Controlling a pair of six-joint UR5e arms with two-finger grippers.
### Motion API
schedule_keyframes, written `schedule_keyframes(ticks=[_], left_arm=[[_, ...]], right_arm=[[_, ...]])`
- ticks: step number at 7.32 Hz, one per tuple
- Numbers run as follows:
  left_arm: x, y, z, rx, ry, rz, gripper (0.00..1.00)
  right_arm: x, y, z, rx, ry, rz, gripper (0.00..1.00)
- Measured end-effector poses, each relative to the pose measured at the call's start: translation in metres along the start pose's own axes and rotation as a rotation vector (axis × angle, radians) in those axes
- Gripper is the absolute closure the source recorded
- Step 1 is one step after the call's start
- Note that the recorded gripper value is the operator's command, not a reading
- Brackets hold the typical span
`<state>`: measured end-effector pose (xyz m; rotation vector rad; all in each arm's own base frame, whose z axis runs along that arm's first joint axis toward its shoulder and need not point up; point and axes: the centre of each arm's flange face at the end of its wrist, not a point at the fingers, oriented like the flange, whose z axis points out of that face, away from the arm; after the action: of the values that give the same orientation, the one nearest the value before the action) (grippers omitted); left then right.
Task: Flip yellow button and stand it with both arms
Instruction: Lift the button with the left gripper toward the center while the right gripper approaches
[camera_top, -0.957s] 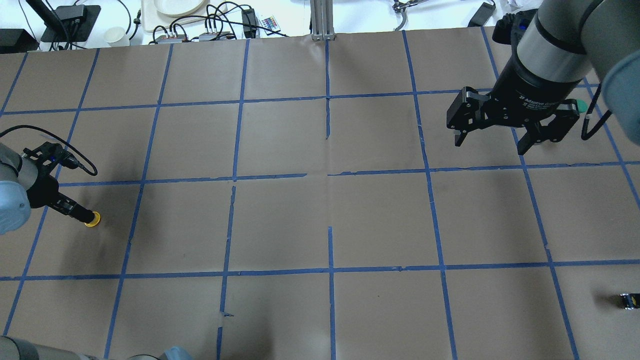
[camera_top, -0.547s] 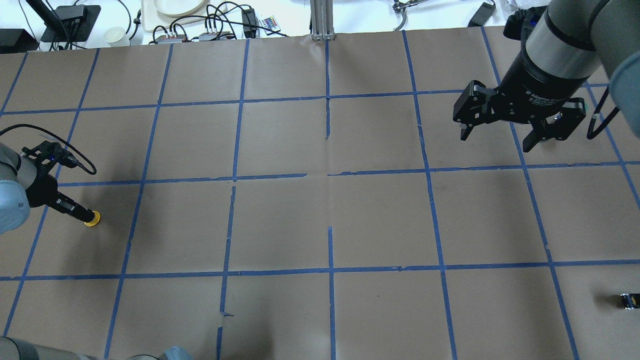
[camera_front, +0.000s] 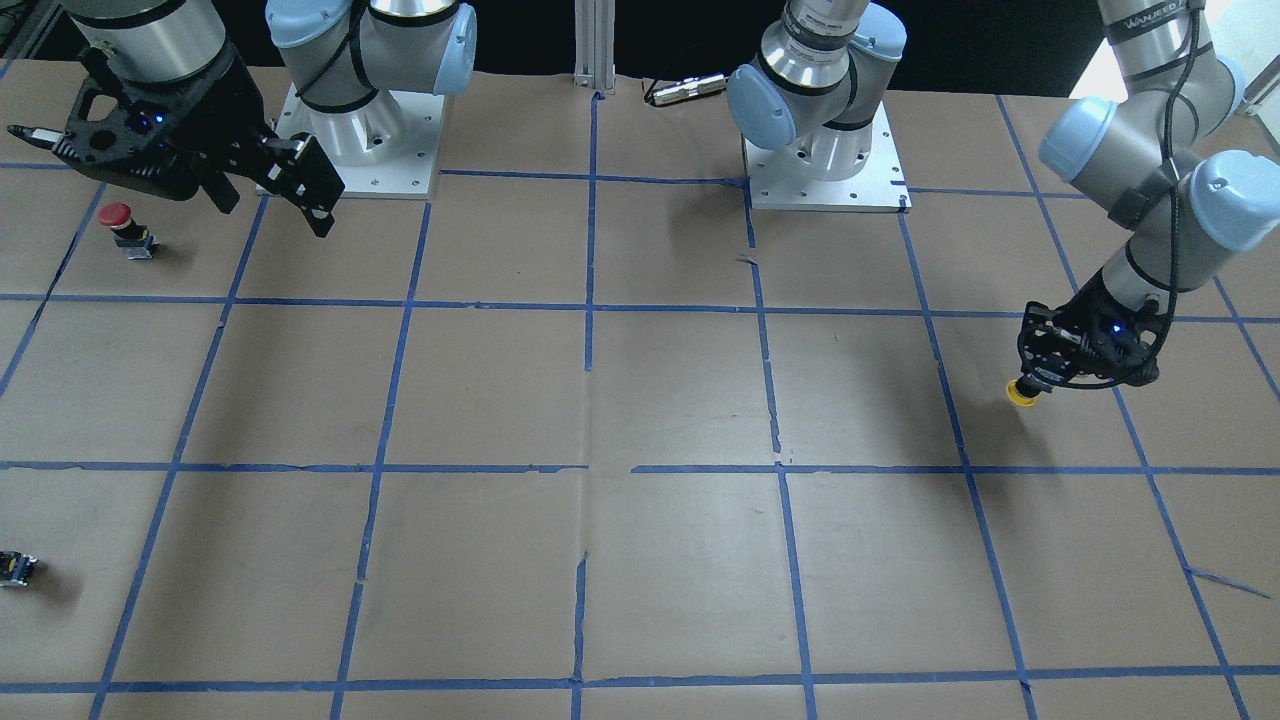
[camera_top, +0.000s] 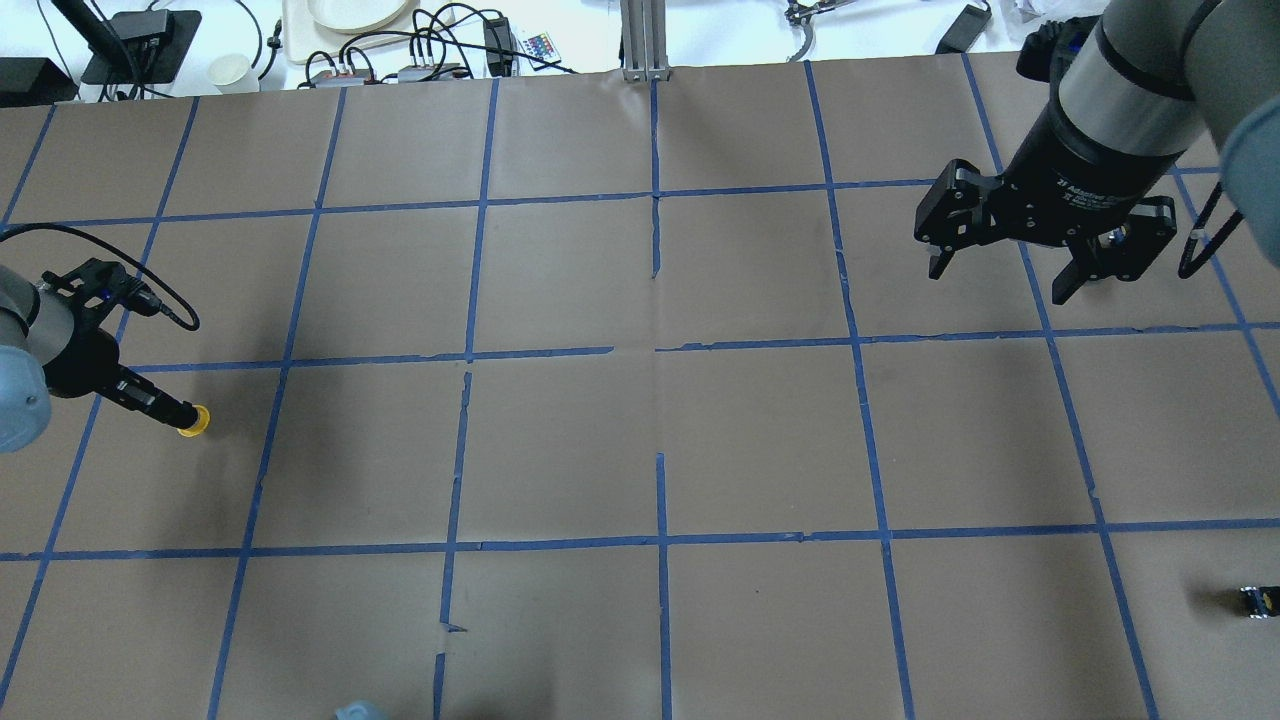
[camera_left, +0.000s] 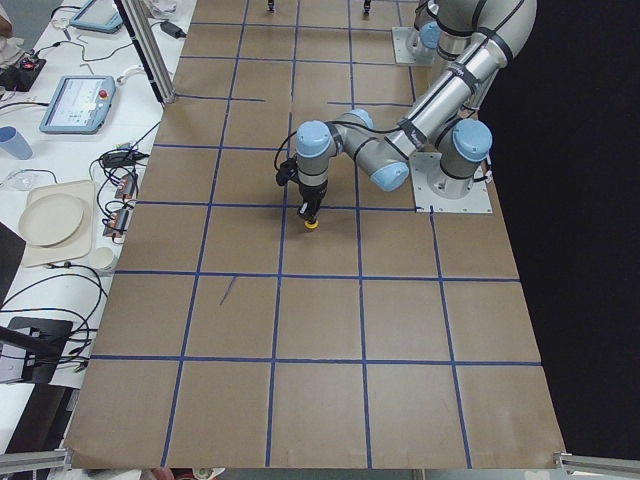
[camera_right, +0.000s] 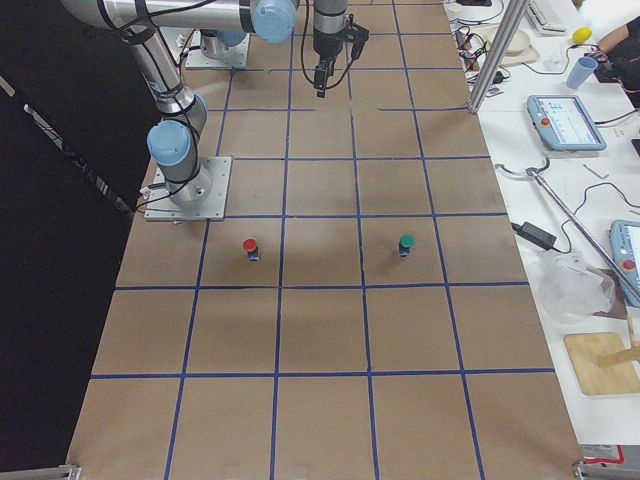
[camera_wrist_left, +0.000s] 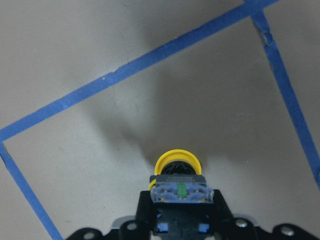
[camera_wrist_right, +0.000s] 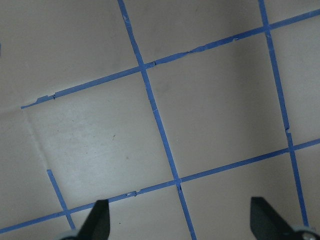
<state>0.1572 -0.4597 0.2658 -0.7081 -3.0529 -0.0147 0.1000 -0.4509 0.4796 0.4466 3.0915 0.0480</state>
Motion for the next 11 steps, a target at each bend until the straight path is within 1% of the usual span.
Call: schedule_keyframes(ticks=[1, 2, 3, 4, 5, 6, 7, 8, 9, 10, 11], left_arm=[[0.035, -0.009, -0.019, 0.023, 0.075, -0.030, 0.98], [0.071, -0.019, -0.033, 0.056, 0.180, -0.076, 0.98], [0.109, -0.032, -0.043, 0.101, 0.306, -0.134, 0.98], [0.149, -0.050, -0.051, 0.148, 0.441, -0.194, 0.99], [0.188, -0.069, -0.059, 0.186, 0.573, -0.252, 0.99], [0.224, -0.086, -0.066, 0.210, 0.705, -0.310, 0.99], [0.253, -0.099, -0.073, 0.225, 0.833, -0.366, 0.99], [0.276, -0.108, -0.080, 0.236, 0.955, -0.411, 0.99], [0.295, -0.116, -0.088, 0.243, 1.076, -0.442, 1.00], [0.316, -0.123, -0.095, 0.239, 1.187, -0.460, 1.00], [0.335, -0.128, -0.100, 0.223, 1.272, -0.466, 1.00]], right_arm=[[0.001, -0.002, 0.002, -0.003, 0.000, 0.003, 0.00], [0.002, -0.005, 0.004, -0.010, -0.002, 0.015, 0.00], [0.001, -0.010, 0.007, -0.020, -0.007, 0.067, 0.00], [-0.002, -0.017, 0.014, -0.047, -0.029, 0.172, 0.00], [-0.008, -0.022, 0.022, -0.091, -0.078, 0.281, 0.00], [-0.012, -0.023, 0.027, -0.155, -0.131, 0.397, 0.00], [-0.014, -0.023, 0.030, -0.241, -0.208, 0.518, 0.00], [-0.014, -0.026, 0.030, -0.350, -0.317, 0.631, 0.00], [-0.006, -0.030, 0.033, -0.470, -0.411, 0.723, 0.00], [0.001, -0.031, 0.036, -0.574, -0.483, 0.788, 0.00], [0.003, -0.032, 0.036, -0.636, -0.547, 0.821, 0.00]])
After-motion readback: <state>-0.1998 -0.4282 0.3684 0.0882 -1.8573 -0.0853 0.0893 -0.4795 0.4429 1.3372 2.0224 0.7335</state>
